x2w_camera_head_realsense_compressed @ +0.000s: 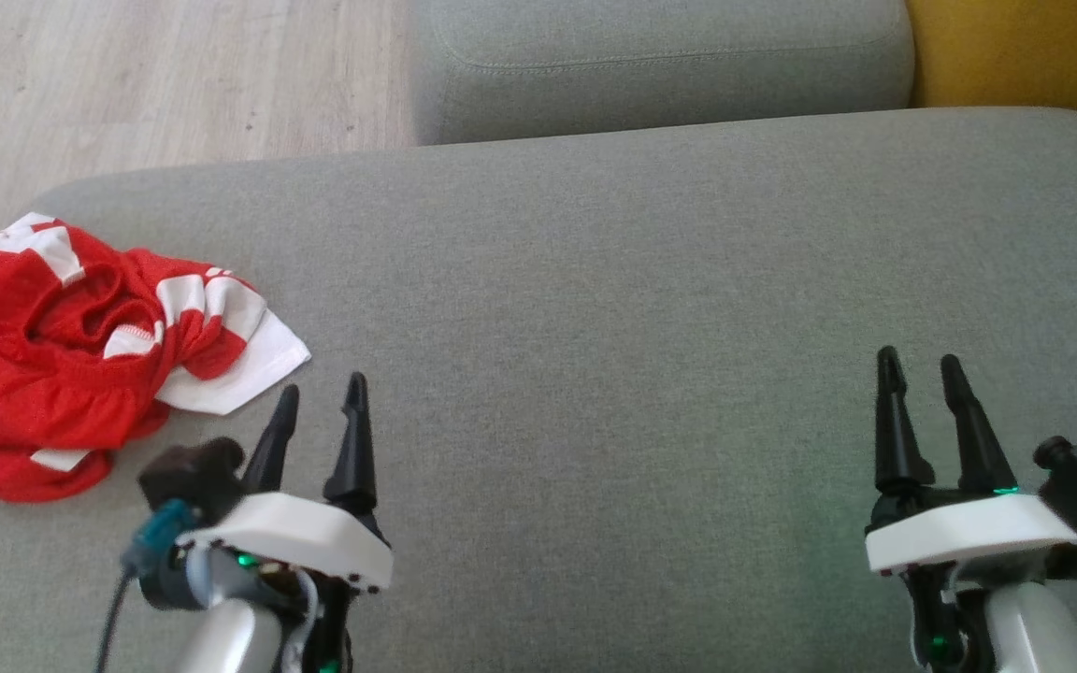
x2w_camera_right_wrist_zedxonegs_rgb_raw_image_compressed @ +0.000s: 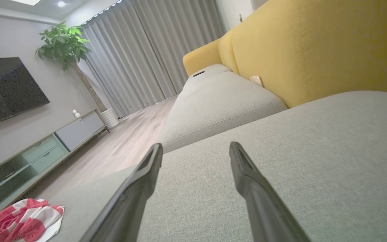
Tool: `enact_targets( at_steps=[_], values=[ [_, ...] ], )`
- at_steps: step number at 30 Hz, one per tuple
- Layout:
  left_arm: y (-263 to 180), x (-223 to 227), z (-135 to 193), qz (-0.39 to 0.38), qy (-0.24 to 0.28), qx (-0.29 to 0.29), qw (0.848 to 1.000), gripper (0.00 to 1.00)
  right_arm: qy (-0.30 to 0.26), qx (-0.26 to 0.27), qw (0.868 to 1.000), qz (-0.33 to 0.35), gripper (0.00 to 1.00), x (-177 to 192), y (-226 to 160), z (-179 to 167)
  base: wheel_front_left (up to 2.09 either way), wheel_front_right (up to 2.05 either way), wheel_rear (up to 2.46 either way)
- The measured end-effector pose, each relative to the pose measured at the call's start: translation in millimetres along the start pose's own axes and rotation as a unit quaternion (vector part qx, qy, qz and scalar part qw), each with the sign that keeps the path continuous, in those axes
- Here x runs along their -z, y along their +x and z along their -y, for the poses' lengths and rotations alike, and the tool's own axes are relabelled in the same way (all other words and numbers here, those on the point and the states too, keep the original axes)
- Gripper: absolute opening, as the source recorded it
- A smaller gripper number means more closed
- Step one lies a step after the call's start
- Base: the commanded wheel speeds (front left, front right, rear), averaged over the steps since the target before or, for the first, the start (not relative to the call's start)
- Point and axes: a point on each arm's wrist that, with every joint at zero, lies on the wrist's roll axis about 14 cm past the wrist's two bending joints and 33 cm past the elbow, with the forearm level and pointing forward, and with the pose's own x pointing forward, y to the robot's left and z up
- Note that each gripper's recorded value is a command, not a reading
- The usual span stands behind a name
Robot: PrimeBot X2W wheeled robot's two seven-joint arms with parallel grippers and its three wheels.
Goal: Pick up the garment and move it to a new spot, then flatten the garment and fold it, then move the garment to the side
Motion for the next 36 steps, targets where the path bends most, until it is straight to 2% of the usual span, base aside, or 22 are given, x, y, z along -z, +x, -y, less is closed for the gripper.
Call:
enact_targets(
  at_steps=[12, 20, 24, 30, 36],
  values=[
    [-6, 0, 19, 0.019, 0.095, 0.023, 0.995, 1.00, -0.084, -0.028, 0.996, 0.007, 1.00, 0, 1, -14, 0.00, 0.00, 0.00],
    [-11, 7, 30, 0.031, 0.168, 0.048, 0.984, 1.00, -0.143, -0.051, 0.988, 0.008, 1.00, 2, 1, -25, 0.00, 0.00, 0.00],
    [-11, -4, 36, 0.059, 0.187, 0.045, 0.979, 1.00, -0.161, -0.058, 0.985, 0.016, 1.00, 0, 2, -28, 0.00, 0.00, 0.00],
    [-14, -26, 46, 0.100, 0.173, 0.045, 0.979, 1.00, -0.160, -0.070, 0.984, 0.026, 1.00, -2, 2, -35, 0.00, 0.00, 0.00],
    [-15, -39, 37, 0.112, 0.081, 0.025, 0.990, 1.00, -0.117, -0.068, 0.991, 0.025, 1.00, 2, 2, -36, 0.00, 0.00, 0.00]
  ],
)
